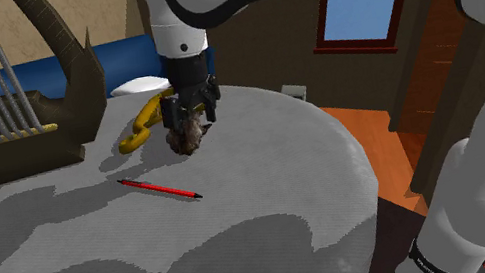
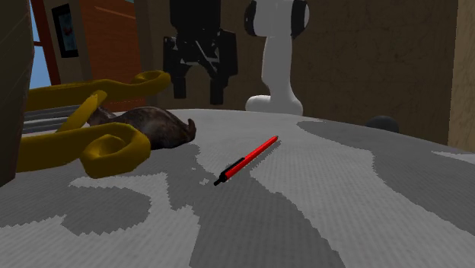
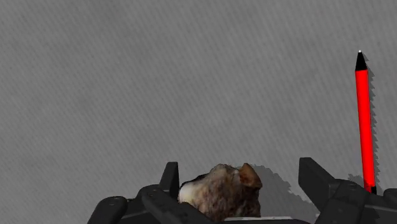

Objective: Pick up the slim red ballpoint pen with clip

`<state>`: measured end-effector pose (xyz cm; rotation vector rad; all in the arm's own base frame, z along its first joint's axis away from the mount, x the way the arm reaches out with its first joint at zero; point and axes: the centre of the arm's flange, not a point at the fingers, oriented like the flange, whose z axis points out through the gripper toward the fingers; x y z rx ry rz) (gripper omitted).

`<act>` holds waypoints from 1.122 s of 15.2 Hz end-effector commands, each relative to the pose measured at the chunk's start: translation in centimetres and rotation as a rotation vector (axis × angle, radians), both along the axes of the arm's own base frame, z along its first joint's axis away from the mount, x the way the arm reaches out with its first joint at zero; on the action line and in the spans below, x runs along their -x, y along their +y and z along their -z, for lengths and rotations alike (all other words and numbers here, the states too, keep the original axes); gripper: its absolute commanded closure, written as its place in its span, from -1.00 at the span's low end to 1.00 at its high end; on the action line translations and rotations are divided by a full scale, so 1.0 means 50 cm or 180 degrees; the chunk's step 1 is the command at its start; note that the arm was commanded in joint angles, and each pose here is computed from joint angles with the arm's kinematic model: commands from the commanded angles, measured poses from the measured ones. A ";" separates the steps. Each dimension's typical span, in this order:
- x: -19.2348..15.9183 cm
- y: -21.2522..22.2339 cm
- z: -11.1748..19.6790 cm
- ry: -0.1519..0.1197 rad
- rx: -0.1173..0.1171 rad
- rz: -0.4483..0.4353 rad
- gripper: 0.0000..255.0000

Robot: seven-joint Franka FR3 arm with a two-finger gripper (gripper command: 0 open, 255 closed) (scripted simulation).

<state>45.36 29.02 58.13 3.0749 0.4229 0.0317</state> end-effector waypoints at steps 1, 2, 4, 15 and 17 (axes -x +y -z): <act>-0.018 0.047 0.011 -0.0010 -0.0009 -0.0091 -1.00; -0.027 0.072 0.013 -0.0014 -0.0012 -0.0136 -1.00; -0.042 0.121 0.016 -0.0022 -0.0017 -0.0225 -1.00; -0.089 0.320 0.058 -0.0056 -0.0038 -0.0580 -1.00; -0.089 0.320 0.079 -0.0056 -0.0038 -0.0580 -1.00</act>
